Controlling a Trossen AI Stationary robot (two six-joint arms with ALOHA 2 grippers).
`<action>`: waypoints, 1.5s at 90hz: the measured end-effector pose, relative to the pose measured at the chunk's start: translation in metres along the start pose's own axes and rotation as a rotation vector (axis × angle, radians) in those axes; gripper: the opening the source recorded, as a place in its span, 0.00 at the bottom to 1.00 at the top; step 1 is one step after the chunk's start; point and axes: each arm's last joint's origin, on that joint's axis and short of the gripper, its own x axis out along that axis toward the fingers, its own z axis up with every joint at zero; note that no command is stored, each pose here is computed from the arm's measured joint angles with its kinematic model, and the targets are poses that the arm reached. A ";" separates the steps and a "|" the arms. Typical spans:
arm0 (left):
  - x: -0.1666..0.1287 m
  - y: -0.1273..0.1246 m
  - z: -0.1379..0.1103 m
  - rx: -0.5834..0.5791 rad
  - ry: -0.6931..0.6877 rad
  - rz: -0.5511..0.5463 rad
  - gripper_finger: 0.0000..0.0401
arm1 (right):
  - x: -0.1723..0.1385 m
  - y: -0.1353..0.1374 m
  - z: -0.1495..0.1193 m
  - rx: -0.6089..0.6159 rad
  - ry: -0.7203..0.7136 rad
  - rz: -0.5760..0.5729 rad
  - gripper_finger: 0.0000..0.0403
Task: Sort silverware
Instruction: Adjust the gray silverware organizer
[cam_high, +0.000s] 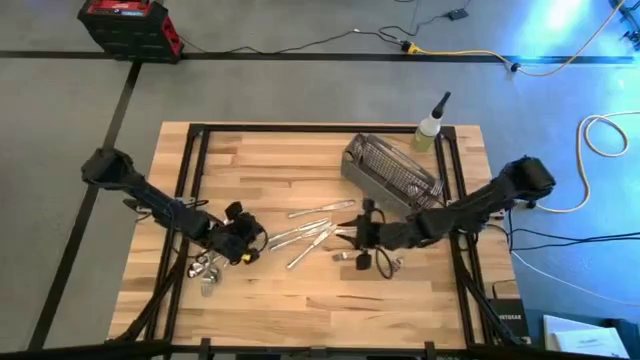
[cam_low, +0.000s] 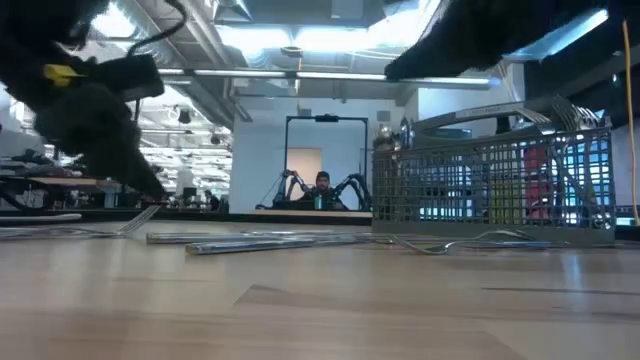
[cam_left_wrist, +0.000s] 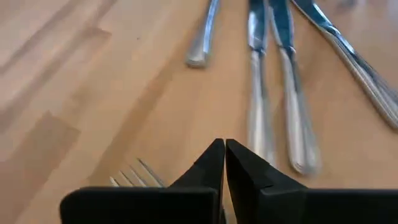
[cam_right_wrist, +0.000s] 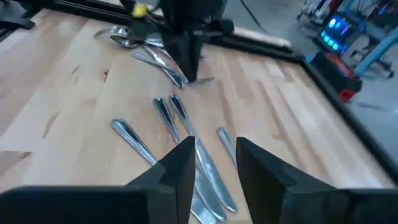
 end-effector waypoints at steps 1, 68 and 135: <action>-0.001 -0.001 -0.001 0.000 -0.003 -0.002 0.00 | 0.001 0.000 -0.001 0.005 0.002 0.002 0.25; -0.039 -0.002 -0.049 -0.180 0.099 0.061 0.03 | 0.015 0.003 -0.011 0.040 0.035 0.038 0.25; -0.039 -0.003 -0.049 -0.193 0.115 0.051 0.43 | -0.057 -0.003 0.027 0.055 0.602 -0.078 0.25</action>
